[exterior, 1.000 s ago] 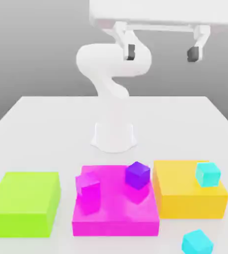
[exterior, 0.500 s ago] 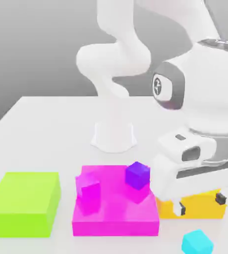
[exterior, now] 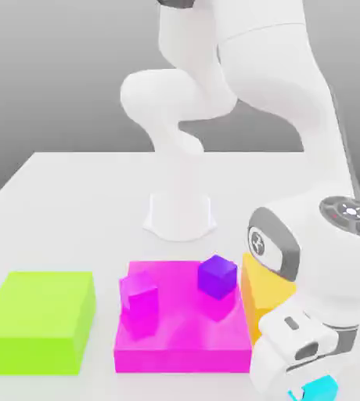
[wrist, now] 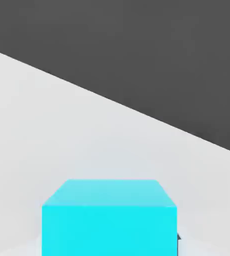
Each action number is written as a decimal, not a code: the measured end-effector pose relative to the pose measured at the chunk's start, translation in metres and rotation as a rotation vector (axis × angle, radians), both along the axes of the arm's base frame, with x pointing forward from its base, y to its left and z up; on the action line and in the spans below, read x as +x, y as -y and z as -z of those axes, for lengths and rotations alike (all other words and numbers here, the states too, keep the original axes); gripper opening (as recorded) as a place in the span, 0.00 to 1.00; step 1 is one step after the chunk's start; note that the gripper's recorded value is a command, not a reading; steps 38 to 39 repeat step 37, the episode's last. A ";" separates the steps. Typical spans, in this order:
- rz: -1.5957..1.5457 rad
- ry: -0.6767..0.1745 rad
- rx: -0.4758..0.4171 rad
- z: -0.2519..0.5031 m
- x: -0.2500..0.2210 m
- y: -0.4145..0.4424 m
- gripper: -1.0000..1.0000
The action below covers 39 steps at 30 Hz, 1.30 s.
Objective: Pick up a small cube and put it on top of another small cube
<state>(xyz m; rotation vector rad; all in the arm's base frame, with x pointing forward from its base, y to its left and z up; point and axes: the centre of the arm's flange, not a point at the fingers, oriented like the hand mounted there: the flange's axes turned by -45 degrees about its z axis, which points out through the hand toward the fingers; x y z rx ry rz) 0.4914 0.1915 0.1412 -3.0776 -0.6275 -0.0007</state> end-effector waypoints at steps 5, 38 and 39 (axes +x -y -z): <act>-0.003 0.001 -0.007 -0.059 -0.008 0.008 0.00; -0.015 -0.001 -0.001 -0.097 -0.187 0.124 1.00; -0.015 -0.001 -0.001 -0.097 -0.187 0.124 1.00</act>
